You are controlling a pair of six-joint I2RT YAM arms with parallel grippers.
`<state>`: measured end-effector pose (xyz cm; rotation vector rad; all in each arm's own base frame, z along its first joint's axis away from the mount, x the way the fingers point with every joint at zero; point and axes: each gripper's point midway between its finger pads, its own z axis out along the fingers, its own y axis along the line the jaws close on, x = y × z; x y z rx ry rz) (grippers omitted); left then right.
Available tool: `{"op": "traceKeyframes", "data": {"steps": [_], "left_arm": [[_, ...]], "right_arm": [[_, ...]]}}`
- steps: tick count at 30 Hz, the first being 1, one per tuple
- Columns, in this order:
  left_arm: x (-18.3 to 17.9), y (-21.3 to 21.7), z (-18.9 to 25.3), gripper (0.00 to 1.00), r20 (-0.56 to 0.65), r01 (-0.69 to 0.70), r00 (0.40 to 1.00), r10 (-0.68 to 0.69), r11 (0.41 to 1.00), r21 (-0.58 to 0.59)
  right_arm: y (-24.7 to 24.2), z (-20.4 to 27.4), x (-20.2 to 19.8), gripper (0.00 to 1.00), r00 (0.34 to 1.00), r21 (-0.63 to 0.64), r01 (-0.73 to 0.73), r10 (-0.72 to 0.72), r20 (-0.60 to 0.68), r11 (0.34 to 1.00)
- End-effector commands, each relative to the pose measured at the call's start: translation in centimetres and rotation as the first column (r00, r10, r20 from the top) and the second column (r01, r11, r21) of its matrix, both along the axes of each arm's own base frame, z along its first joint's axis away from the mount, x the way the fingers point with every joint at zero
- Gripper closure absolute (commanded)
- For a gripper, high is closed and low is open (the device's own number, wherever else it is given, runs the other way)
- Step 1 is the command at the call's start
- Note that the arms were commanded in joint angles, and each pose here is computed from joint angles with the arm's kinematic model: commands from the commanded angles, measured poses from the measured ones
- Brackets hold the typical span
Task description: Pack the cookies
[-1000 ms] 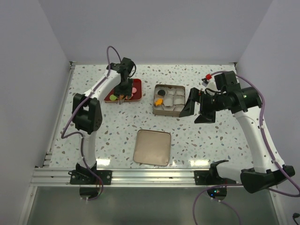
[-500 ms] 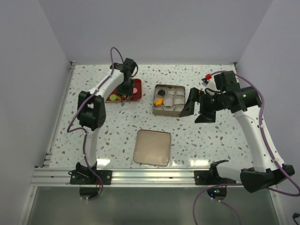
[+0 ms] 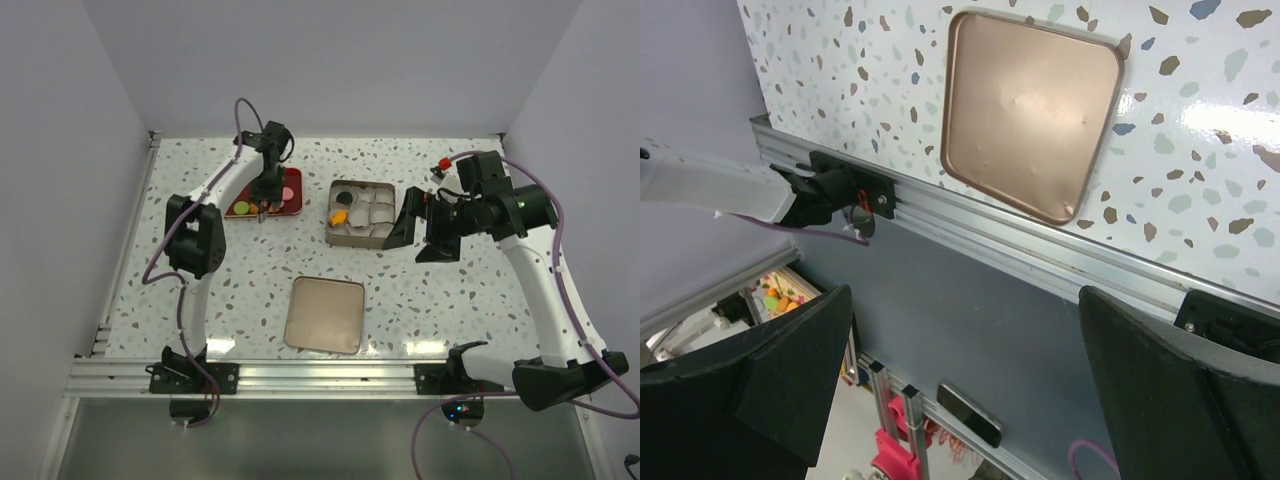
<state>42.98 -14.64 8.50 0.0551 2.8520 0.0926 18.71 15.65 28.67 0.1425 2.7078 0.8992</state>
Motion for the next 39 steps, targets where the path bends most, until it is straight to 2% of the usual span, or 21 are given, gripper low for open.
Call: {"op": "traceKeyframes", "data": {"steps": [1, 11, 18, 26, 33, 39], "left_arm": [[1.1, -0.9, 6.6, 0.66, 0.141, 0.031, 0.990, -0.020, 0.996, -0.079], [-0.3, -3.1, 12.6, 0.67, 0.258, 0.078, 0.966, -0.029, 0.980, -0.183], [-4.5, -9.6, 13.0, 0.68, 0.304, 0.258, 0.933, -0.192, 0.947, -0.192], [-8.8, -15.6, 10.0, 0.70, 0.265, 0.347, 0.921, -0.284, 0.908, -0.234], [-9.9, -18.5, 7.7, 0.70, 0.230, 0.380, 0.917, -0.325, 0.887, -0.263], [-10.4, -19.7, 5.1, 0.69, 0.186, 0.377, 0.922, -0.339, 0.895, -0.237]], "right_arm": [[0.0, 1.0, 0.3, 0.01, 0.999, 0.009, -0.012, 0.011, 0.043, 1.000], [-0.1, 1.4, 0.1, 0.01, 0.998, 0.012, -0.007, 0.006, 0.054, 1.000], [-0.2, 1.5, -0.2, 0.01, 0.998, 0.013, 0.001, -0.002, 0.060, 1.000], [-0.3, 1.4, -0.5, 0.01, 0.998, 0.020, 0.013, -0.014, 0.058, 1.000], [-0.3, 1.4, -0.7, 0.01, 0.998, 0.020, 0.016, -0.017, 0.058, 1.000], [-0.4, 1.5, -0.7, 0.01, 0.998, 0.013, 0.015, -0.015, 0.062, 1.000]]}}
